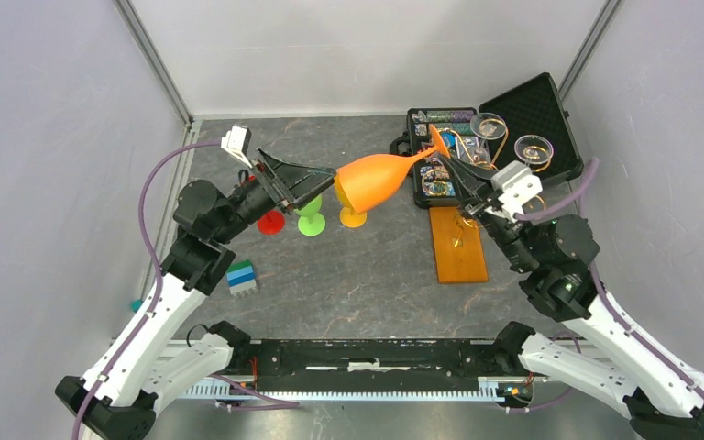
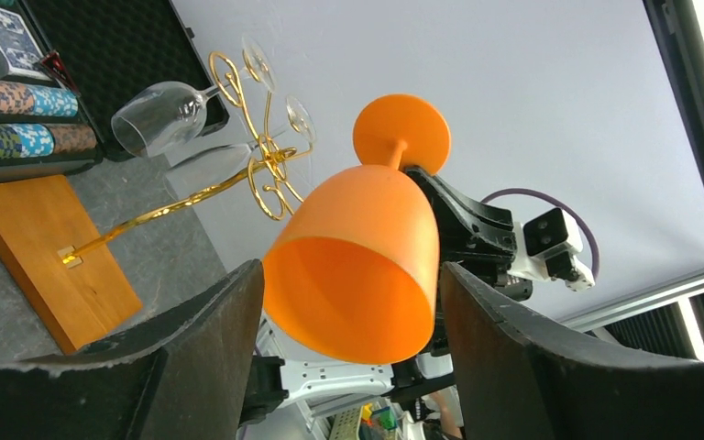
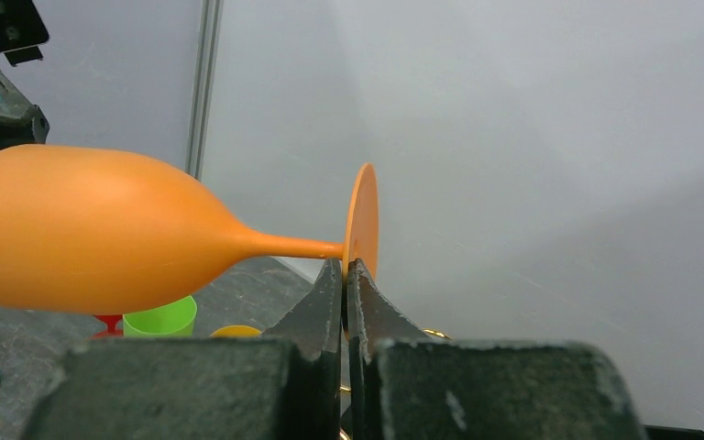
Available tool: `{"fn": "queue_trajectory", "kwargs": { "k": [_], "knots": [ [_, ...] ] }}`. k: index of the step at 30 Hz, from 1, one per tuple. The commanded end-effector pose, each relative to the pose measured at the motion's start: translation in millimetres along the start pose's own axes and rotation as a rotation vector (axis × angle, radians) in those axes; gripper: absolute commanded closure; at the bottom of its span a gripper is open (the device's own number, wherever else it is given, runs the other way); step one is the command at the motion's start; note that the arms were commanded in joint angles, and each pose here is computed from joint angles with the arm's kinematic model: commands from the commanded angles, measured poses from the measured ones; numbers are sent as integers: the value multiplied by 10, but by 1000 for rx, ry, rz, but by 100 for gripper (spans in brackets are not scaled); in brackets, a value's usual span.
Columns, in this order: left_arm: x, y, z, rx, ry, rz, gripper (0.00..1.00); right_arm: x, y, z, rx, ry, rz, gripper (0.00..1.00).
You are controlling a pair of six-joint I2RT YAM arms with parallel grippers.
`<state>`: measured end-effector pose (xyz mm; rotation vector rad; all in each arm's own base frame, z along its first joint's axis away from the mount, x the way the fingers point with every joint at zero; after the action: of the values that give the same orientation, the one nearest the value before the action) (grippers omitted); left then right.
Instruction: Take the wine glass off the wine glass rack
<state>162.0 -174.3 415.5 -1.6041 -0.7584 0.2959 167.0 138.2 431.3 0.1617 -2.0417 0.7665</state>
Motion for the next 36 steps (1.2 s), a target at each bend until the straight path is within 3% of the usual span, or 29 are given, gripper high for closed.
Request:
{"fn": "queue_trajectory", "kwargs": {
  "k": [1, 5, 9, 16, 25, 26, 28, 33, 36],
  "knots": [
    [-37, -92, 8, -48, 36, 40, 24, 61, 28, -110, -11, -75, -39, 100],
    [-67, -108, 7, -63, 75, 51, 24, 9, 111, -206, 15, -84, -47, 100],
    [-77, -88, -10, -71, 91, 83, 32, -24, 174, -256, 32, -103, -57, 100],
    [-52, -79, -76, -102, 86, 133, 54, -127, 279, -298, 51, -120, -70, 100],
    [-16, -72, -117, -120, 58, 112, 97, -174, 314, -272, 58, -127, -60, 99],
    [-12, -76, -115, -121, 53, 107, 98, -179, 312, -272, 57, -125, -58, 98],
    [-3, -74, -117, -123, 43, 92, 98, -181, 314, -273, 59, -119, -57, 87],
    [14, -87, -122, -113, 33, 16, 98, -131, 237, -250, 51, -90, -19, 37],
    [36, -83, -118, -53, 34, -95, 98, -52, 133, -208, 39, -72, 38, 26]
  ]
}}
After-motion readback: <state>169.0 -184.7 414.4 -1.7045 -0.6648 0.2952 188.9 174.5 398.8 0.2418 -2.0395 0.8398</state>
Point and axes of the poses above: each gripper's point midway between its finger pads, its own z axis back along the fingers, its own y axis along the line the jaws close on, x = y × z, the point moved 8 cm from there along z, back along the fingers, and after that the axes turned 12 degrees about z, right-handed, at the moved point
